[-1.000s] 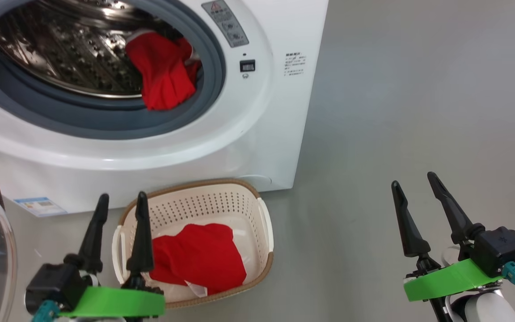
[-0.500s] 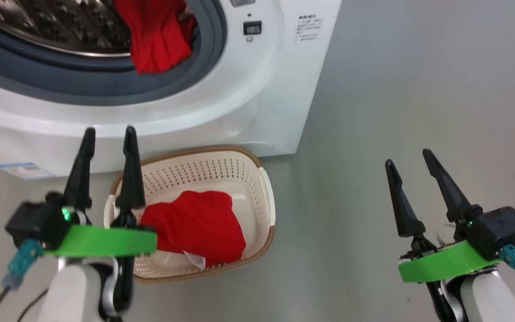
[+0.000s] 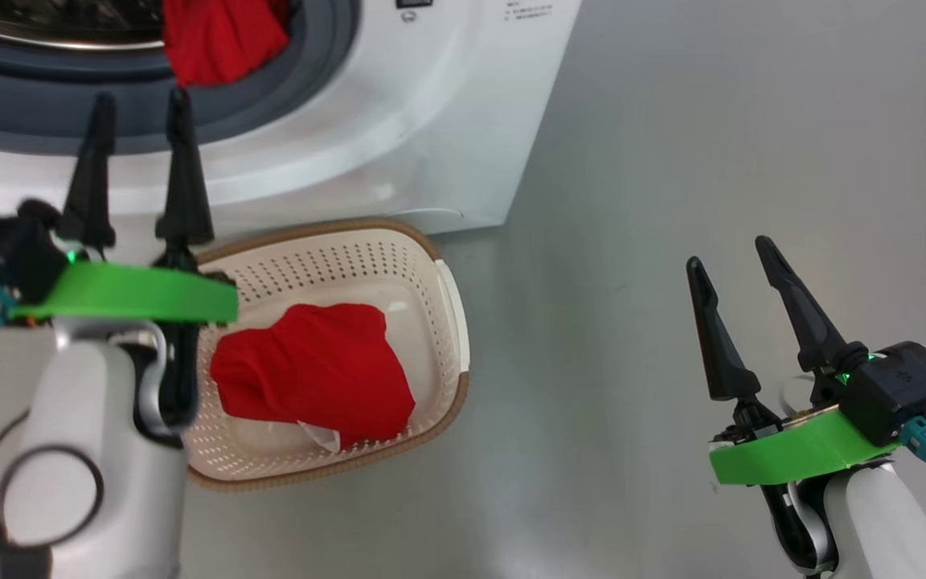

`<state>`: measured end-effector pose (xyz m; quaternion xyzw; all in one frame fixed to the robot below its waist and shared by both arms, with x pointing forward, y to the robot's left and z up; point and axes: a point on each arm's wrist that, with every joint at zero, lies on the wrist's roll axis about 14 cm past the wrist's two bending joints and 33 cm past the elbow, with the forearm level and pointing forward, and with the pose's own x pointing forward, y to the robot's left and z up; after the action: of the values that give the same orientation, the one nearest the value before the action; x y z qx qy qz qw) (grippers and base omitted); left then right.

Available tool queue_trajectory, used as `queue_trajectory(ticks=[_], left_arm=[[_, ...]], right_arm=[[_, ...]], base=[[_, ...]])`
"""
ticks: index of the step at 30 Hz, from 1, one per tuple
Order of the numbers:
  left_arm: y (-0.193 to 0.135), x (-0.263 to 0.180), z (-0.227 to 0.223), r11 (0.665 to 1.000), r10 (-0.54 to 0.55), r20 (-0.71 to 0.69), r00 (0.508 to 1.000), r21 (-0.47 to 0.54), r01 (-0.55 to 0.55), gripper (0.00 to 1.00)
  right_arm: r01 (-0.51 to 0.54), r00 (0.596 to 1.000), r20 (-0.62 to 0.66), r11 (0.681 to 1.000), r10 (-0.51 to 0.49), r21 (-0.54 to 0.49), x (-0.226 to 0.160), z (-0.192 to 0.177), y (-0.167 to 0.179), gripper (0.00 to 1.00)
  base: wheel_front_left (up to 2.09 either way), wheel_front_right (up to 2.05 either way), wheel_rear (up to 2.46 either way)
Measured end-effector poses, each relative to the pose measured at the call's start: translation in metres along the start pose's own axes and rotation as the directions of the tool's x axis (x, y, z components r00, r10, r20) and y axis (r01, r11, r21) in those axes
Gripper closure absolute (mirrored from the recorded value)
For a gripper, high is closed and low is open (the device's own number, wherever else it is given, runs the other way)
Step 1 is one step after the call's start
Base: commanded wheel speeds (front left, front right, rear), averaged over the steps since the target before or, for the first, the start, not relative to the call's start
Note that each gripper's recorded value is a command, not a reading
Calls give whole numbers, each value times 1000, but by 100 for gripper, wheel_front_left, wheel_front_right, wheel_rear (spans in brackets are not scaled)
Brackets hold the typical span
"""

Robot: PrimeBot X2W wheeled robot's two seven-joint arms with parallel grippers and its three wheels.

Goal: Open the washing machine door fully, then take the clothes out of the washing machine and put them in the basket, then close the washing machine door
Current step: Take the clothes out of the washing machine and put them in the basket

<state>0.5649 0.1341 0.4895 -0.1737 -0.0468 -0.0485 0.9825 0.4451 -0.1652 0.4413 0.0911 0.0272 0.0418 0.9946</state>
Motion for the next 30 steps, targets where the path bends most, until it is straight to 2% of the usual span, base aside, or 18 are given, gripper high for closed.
queue_trajectory(ticks=[18, 23, 30], left_arm=[[24, 84, -22, 994, 31, -51, 998, 102, -26, 0], [25, 98, -49, 998, 39, -180, 983, 47, -32, 0], [20, 116, -65, 1000, 15, -304, 952, -5, -17, 0]], right_arm=[[17, 999, -48, 1000, -17, -1, 14, -24, -11, 0], [21, 998, -58, 1000, -21, -6, 15, -28, -14, 0], [32, 997, -63, 999, -34, -26, 12, -27, -19, 0]], base=[[0, 0, 0], [0, 0, 0], [0, 0, 0]])
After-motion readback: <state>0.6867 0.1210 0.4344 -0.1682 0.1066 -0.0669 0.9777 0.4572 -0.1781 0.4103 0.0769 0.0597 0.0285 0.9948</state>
